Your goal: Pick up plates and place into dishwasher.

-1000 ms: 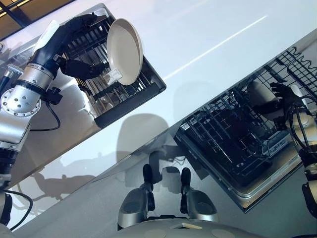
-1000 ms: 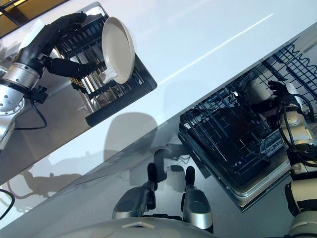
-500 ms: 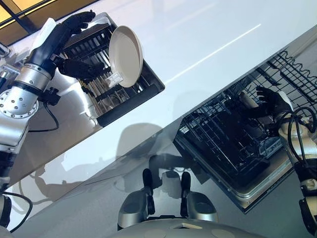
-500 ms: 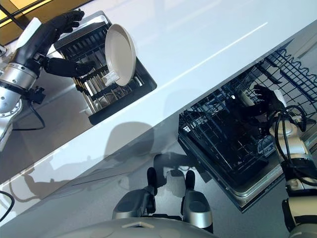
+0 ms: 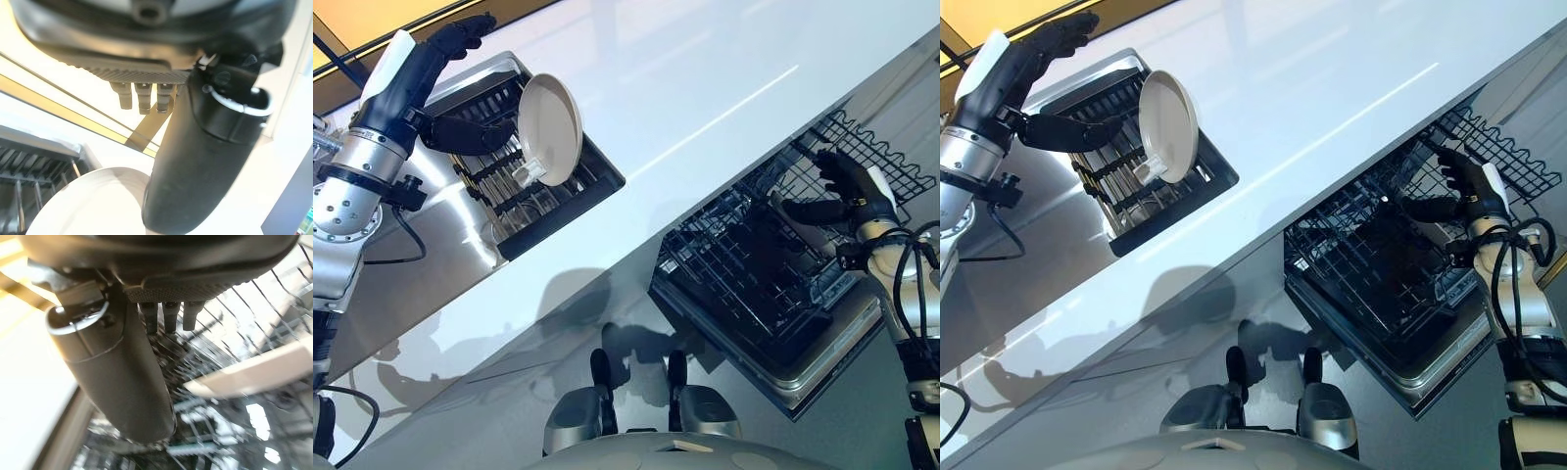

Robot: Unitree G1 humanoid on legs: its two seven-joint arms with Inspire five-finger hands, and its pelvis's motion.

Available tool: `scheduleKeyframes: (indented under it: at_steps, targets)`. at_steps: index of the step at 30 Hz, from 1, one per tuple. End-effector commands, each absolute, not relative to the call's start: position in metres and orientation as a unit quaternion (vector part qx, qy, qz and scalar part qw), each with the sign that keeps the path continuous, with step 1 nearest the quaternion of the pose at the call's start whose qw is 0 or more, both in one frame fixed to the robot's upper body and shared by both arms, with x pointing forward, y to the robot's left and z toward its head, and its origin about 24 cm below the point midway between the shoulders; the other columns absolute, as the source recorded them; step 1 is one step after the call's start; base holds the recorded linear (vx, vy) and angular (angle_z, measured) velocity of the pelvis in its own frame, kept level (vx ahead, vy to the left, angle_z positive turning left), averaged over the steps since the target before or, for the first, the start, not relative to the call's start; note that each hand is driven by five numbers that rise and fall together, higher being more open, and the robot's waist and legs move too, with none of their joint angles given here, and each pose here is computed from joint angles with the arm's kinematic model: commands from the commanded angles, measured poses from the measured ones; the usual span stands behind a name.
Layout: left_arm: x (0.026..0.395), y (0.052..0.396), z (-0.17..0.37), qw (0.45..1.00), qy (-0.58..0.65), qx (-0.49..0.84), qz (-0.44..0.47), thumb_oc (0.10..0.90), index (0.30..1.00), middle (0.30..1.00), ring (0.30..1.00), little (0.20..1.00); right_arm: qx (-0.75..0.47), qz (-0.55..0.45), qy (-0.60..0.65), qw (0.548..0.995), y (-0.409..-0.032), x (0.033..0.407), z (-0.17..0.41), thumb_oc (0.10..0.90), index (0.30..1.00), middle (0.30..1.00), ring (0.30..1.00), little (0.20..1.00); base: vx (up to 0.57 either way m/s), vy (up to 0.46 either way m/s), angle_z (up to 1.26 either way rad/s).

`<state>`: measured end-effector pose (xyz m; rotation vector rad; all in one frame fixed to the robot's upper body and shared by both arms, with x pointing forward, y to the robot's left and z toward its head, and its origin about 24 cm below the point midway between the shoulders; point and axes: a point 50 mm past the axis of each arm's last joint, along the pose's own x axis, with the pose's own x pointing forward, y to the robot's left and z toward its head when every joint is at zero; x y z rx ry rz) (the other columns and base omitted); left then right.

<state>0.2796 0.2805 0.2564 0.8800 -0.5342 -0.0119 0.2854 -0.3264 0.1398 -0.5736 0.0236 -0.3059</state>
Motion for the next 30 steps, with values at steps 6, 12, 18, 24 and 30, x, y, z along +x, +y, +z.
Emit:
scheduleKeyframes:
  at_steps: [6, 12, 18, 24, 30]
  targets:
    - [0.273, 0.295, 0.283, 0.828, -0.290, 0.478, 0.047, 0.800, 0.900, 0.900, 0.900, 0.900, -0.276, -0.193, -0.188, 0.923, -0.318, 0.268, 0.201, 0.800, 0.900, 0.900, 0.900, 0.900, -0.04, 0.109, -0.12]
    - [0.281, 0.298, 0.294, 0.801, -0.248, 0.543, 0.043, 0.800, 0.900, 0.900, 0.900, 0.900, -0.279, -0.128, -0.223, 0.925, -0.298, 0.266, 0.206, 0.800, 0.900, 0.900, 0.900, 0.900, -0.02, 0.094, -0.08]
    - [0.294, 0.300, 0.301, 0.773, -0.210, 0.597, 0.041, 0.800, 0.900, 0.900, 0.900, 0.900, -0.281, -0.041, -0.232, 0.930, -0.273, 0.270, 0.209, 0.800, 0.900, 0.900, 0.900, 0.900, -0.01, 0.083, -0.14]
    - [0.307, 0.293, 0.308, 0.712, -0.157, 0.684, 0.020, 0.800, 0.900, 0.900, 0.900, 0.900, -0.279, 0.005, -0.237, 0.931, -0.258, 0.274, 0.212, 0.800, 0.900, 0.900, 0.900, 0.900, 0.00, 0.076, -0.07]
    - [0.320, 0.293, 0.314, 0.658, -0.119, 0.743, 0.026, 0.800, 0.900, 0.900, 0.900, 0.900, -0.271, 0.022, -0.255, 0.928, -0.248, 0.276, 0.219, 0.800, 0.900, 0.900, 0.900, 0.900, 0.01, 0.074, -0.12]
